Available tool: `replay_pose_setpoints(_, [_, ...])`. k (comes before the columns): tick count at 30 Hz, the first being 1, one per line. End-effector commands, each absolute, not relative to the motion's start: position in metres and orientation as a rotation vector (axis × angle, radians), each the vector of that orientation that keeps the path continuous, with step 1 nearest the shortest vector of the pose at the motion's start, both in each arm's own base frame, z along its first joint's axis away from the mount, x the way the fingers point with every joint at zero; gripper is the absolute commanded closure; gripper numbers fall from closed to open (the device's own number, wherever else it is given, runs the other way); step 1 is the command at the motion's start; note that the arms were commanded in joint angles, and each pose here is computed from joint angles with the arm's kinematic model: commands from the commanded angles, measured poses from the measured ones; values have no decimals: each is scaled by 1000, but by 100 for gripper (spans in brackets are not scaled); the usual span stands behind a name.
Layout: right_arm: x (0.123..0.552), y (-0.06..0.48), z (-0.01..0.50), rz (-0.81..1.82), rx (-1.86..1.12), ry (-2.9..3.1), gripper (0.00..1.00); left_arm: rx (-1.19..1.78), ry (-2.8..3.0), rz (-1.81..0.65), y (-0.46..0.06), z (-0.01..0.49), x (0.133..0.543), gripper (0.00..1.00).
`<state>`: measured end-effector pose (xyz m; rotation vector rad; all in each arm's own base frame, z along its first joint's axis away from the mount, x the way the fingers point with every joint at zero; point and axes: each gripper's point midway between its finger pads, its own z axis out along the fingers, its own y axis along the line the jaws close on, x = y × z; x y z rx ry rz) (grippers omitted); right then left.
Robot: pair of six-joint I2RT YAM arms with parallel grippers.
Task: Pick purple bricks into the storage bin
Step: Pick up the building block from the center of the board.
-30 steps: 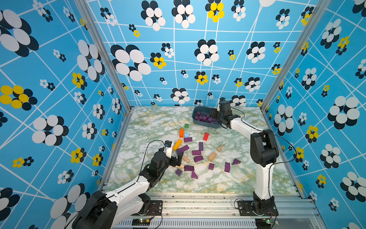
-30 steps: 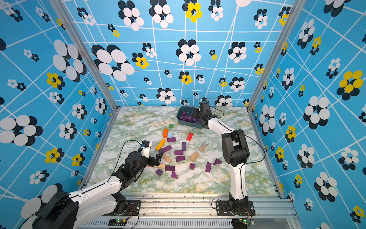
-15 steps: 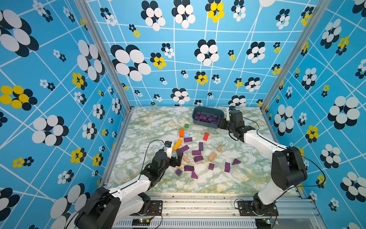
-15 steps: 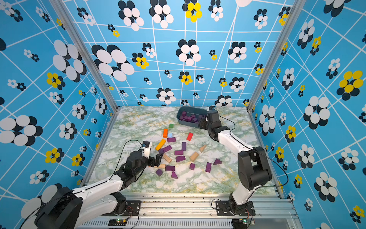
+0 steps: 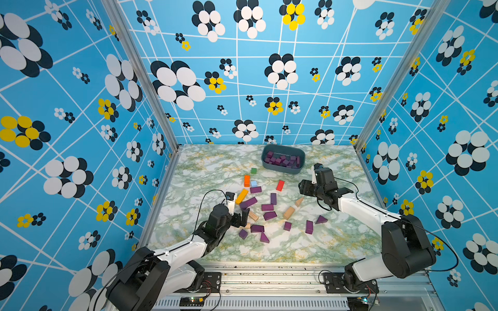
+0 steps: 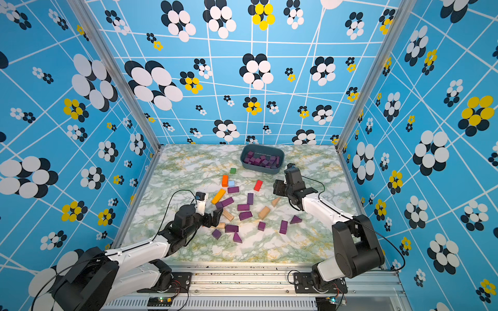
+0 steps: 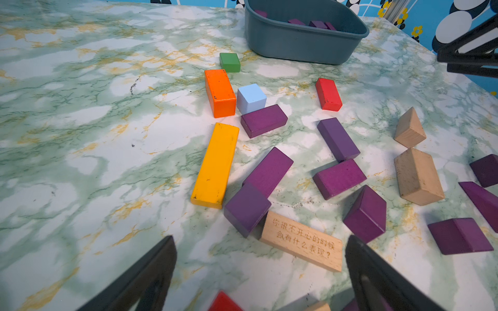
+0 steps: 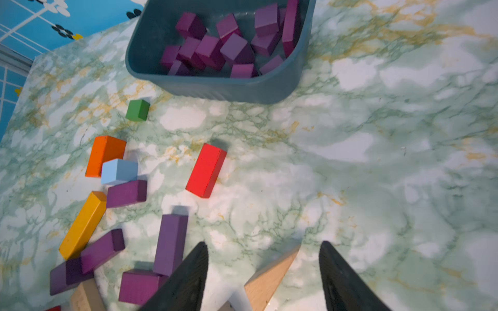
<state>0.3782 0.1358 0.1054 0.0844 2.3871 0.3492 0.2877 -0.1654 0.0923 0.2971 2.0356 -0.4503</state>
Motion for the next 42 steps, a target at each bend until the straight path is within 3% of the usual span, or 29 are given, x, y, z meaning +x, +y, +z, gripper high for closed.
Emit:
replay_pose_setpoints(1, [360,139,90,342,66,2421,33,278,1992,-476,-169,109,295,1])
replay_pose_setpoints(21, [341,189,43,453,52,2515,33,289,2005,-478,-170,106,295,1])
replay_pose_setpoints(42, [382,286,53,566,-101,2486,34,276,2012,-462,-167,105,296,0])
